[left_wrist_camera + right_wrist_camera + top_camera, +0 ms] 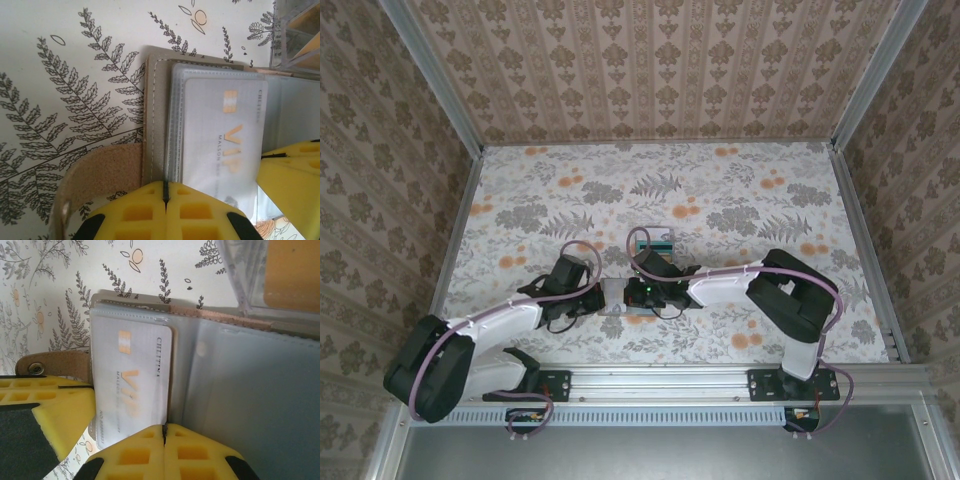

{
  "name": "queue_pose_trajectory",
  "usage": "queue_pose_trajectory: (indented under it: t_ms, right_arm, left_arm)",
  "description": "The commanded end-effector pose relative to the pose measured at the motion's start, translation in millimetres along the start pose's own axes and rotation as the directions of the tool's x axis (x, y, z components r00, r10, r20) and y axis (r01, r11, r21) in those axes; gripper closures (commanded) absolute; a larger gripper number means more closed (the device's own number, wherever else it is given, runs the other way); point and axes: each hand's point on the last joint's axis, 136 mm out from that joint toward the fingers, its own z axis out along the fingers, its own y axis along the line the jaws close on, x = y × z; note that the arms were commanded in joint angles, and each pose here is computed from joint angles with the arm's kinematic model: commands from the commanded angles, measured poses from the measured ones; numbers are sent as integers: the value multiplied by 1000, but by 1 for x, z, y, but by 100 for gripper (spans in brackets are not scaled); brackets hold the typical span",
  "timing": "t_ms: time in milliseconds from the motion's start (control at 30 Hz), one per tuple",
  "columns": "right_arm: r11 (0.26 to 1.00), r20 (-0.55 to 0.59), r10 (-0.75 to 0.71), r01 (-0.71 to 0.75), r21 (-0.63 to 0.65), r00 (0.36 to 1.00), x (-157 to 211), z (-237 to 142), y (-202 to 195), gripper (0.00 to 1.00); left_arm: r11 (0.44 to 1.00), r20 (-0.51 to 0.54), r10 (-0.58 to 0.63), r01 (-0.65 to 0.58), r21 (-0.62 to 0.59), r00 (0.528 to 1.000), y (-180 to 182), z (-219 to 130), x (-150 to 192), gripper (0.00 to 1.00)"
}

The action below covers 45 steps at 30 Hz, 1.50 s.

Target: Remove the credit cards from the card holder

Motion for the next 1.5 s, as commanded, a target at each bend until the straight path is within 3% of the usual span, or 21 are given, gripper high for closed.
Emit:
queue_pose_trajectory:
  t_ms: [0, 633, 700, 900, 967, 1133, 1467]
  right_arm:
    - [1000, 23, 8, -8, 19, 1000, 0, -11, -7, 100]
    - [998, 31, 35, -37, 52, 999, 0, -25, -35, 100]
    - [1000, 25, 23, -24, 15, 999, 0, -24, -26, 100]
    - [998, 38, -10, 12, -59, 999, -6, -26, -2, 85]
    - [997, 39, -27, 29, -72, 999, -6, -26, 5, 83]
    - [995, 36, -44, 47, -84, 998, -7, -22, 16, 81]
    - [996, 6, -20, 20, -87, 1000, -4, -6, 17, 80]
  left_arm:
    - [990, -46, -38, 31, -136, 998, 29, 3, 14, 100]
    - [991, -53, -44, 36, -128, 998, 27, 3, 13, 100]
    - [992, -55, -41, 34, -124, 998, 26, 3, 13, 100]
    - [996, -47, -27, 23, -92, 999, 17, 0, 9, 100]
    - [996, -37, -21, 17, -84, 999, 13, -4, 6, 96]
    - [999, -4, 3, -3, -49, 1000, 3, -13, -2, 89]
    - [999, 17, 28, -29, 37, 999, -15, -10, -8, 86]
